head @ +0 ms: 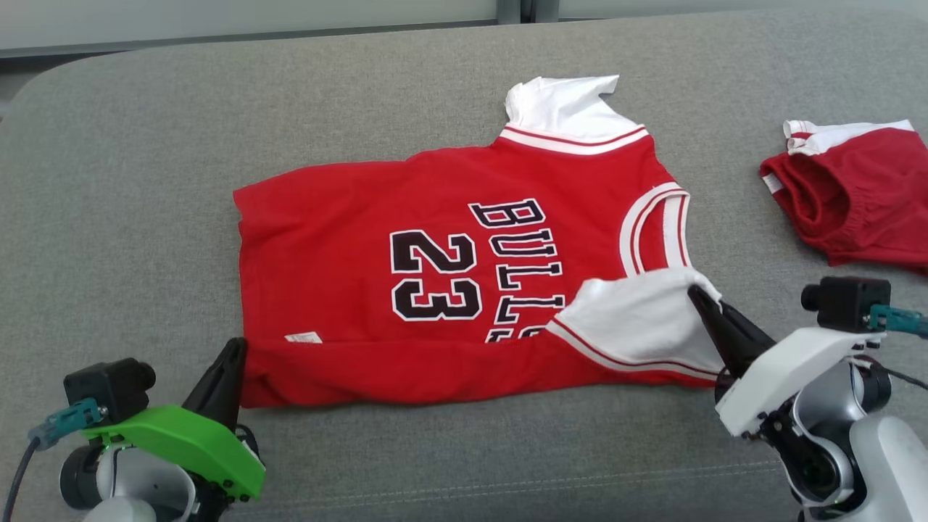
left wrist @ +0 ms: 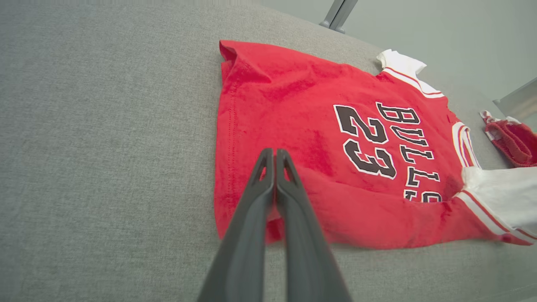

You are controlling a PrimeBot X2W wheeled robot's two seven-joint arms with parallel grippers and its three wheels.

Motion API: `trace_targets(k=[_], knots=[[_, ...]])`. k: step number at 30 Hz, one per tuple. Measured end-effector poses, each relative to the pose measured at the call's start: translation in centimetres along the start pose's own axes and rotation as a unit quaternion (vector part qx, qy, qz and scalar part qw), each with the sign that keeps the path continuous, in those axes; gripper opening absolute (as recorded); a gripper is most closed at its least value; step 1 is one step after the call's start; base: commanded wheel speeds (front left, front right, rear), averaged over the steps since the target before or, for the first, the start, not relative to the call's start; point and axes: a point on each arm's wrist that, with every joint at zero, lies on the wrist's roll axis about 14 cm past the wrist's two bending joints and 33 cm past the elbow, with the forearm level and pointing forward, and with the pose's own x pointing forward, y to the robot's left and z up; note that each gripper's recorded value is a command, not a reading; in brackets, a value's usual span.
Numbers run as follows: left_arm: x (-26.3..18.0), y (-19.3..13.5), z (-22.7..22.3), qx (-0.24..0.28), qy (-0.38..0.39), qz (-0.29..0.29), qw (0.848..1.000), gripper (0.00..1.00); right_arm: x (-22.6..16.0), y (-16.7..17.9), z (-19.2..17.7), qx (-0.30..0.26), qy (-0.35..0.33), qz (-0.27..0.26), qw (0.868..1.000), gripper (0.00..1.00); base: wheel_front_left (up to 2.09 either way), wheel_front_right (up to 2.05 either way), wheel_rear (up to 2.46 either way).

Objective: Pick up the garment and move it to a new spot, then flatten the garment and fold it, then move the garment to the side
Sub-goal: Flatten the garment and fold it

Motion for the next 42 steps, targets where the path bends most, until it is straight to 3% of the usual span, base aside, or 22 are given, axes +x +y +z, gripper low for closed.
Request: trace_targets(k=[13, 23, 24, 25, 26, 27, 28, 35, 42], knots=[[2.9, 1.5, -1.2, -0.011, 0.016, 0.016, 1.000, 0.00, 4.7, -0.8, 0.4, -0.062, 0.012, 0.030, 0.998, 0.00, 0.00, 0.00, 0.00], [3.5, 3.3, -3.0, -0.030, 0.033, 0.042, 0.998, 0.00, 6.7, -1.6, -1.0, -0.068, 0.027, 0.036, 0.997, 0.00, 0.00, 0.00, 0.00], [3.5, 3.2, -3.1, -0.033, 0.033, 0.041, 0.998, 0.00, 6.9, -1.7, -1.3, -0.069, 0.029, 0.036, 0.997, 0.31, 0.00, 0.00, 0.00], [3.6, 3.2, -3.1, -0.035, 0.030, 0.042, 0.998, 0.13, 7.1, -1.6, -1.3, -0.067, 0.027, 0.038, 0.997, 0.60, 0.00, 0.00, 0.00], [3.7, 3.2, -3.2, -0.036, 0.031, 0.041, 0.998, 0.38, 7.2, -1.6, -1.3, -0.066, 0.024, 0.039, 0.997, 1.00, 0.00, 0.00, 0.00], [3.7, 3.2, -3.4, -0.040, 0.033, 0.041, 0.998, 0.77, 7.4, -1.6, -1.4, -0.064, 0.023, 0.039, 0.997, 1.00, 0.00, 0.00, 0.00], [3.7, 3.3, -3.3, -0.041, 0.027, 0.042, 0.998, 1.00, 7.4, -1.6, -1.5, -0.063, 0.021, 0.039, 0.997, 1.00, 0.00, 0.00, 0.00], [3.4, 3.8, -0.2, -0.035, -0.063, 0.058, 0.996, 1.00, 6.8, -2.4, 1.0, -0.063, -0.068, 0.017, 0.996, 1.00, 0.00, 0.00, 0.00], [2.0, 3.7, 3.5, 0.015, -0.147, 0.073, 0.986, 1.00, 4.7, -2.6, 2.4, -0.085, -0.136, -0.016, 0.987, 1.00, 0.00, 0.00, 0.00]])
